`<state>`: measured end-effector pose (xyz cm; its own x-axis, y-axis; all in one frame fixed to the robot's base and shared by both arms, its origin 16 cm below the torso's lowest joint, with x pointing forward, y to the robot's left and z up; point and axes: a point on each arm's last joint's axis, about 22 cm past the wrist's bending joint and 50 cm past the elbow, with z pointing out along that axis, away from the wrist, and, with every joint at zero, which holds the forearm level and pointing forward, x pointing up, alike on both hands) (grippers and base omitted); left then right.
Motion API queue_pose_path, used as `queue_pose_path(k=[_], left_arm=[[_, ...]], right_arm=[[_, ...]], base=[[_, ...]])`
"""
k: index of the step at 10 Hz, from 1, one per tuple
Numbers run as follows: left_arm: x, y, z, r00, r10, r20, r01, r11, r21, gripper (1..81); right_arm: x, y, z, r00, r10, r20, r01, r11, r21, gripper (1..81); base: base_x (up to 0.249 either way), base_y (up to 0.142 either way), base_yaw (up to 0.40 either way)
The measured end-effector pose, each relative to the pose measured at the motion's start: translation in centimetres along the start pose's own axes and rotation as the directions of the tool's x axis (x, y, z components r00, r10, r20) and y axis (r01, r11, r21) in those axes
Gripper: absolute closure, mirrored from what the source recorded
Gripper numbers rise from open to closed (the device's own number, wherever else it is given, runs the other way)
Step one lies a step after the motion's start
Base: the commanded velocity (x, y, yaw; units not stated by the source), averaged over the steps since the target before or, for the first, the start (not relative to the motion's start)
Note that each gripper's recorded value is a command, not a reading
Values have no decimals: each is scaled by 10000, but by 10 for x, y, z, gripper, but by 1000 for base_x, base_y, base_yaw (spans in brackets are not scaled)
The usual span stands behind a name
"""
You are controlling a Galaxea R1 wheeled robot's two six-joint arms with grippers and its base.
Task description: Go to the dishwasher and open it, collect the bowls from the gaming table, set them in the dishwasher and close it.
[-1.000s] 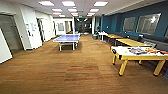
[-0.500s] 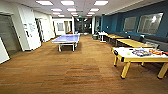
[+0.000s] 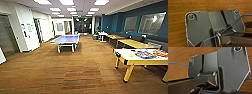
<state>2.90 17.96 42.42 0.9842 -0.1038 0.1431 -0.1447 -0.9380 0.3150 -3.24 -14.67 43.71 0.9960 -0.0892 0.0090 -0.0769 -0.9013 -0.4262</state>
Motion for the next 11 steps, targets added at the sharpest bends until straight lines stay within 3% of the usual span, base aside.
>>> queue_pose_path(k=[11], left_arm=[[-1,2,0,10000,3,3,-3,10000,-19,10]], right_arm=[[6,2,1,10000,-38,-66,37,10000,-87,10]], base=[[275,0,0]])
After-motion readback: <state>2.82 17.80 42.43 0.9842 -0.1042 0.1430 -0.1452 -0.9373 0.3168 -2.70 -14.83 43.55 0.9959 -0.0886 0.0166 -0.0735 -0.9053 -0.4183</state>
